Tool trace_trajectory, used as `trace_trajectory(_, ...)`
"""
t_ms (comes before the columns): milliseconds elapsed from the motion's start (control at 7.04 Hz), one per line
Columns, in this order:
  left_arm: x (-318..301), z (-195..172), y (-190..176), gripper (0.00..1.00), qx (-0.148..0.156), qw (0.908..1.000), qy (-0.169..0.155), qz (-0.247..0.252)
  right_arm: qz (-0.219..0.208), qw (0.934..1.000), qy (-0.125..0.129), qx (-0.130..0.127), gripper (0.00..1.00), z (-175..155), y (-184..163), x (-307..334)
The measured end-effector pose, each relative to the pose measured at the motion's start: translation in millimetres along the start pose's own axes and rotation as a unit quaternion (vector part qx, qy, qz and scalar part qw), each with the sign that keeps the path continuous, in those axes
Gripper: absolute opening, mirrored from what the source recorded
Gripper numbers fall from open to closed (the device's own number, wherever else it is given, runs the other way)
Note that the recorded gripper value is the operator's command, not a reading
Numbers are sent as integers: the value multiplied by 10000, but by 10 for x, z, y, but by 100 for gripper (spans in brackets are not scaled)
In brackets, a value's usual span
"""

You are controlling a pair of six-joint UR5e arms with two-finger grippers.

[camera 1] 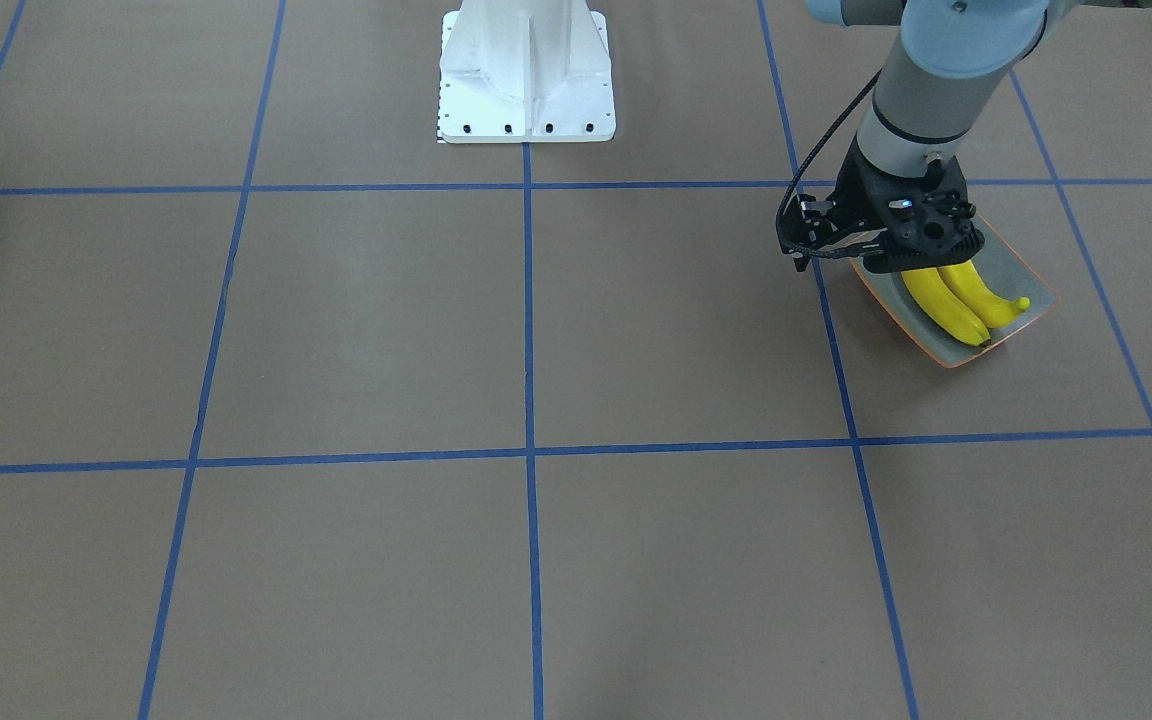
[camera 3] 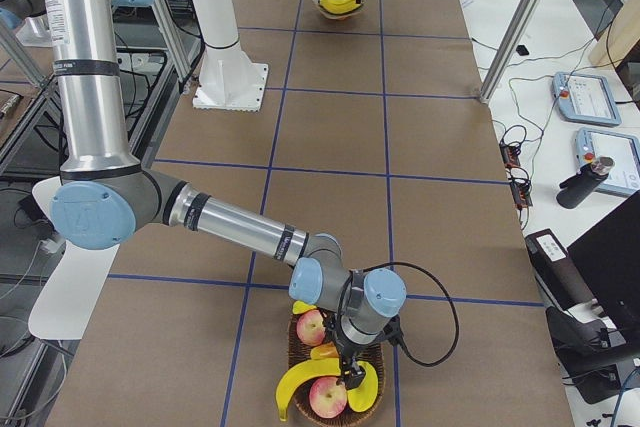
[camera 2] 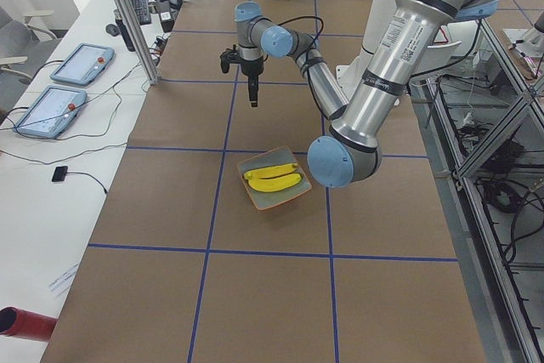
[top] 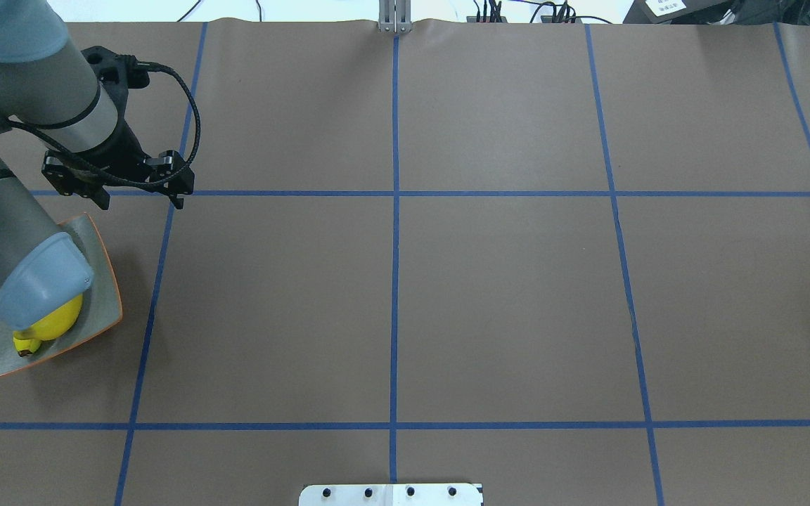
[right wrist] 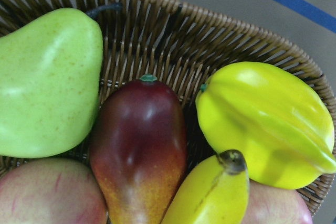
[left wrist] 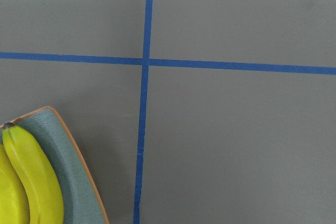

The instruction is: Transfer all bananas from basket to plate

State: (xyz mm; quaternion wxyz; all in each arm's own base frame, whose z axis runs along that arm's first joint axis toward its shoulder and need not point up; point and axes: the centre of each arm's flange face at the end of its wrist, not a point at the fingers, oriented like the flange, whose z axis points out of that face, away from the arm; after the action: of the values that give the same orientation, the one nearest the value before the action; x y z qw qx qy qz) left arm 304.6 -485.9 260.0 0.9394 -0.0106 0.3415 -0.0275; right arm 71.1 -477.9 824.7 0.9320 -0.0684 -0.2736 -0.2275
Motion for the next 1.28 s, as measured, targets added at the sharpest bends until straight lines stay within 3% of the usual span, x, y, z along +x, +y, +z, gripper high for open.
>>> trace_trajectory(142,0,0,0,100,0,10000,0,0,2,10000,-14,-17,99,21,6,1)
trace_trajectory(284,1,-4,2,100,3,10000,3,2,5,10000,-24,-33,91,40,12,3)
trace_trajectory(426,2,-8,4,100,6,10000,7,5,7,10000,-28,-40,75,48,15,4)
trace_trajectory(569,5,-14,6,100,10,10000,12,9,10,10000,-32,-47,67,56,17,6)
trace_trajectory(853,10,-27,11,100,18,10000,23,16,14,10000,-41,-65,66,74,15,12)
trace_trajectory(995,12,-32,13,100,21,10000,27,19,19,10000,-48,-77,61,89,20,17)
trace_trajectory(1137,15,-37,15,100,25,10000,31,23,16,10000,-49,-81,42,92,15,17)
trace_trajectory(1279,18,-42,16,100,29,10000,36,26,10,10000,-45,-78,4,85,2,13)
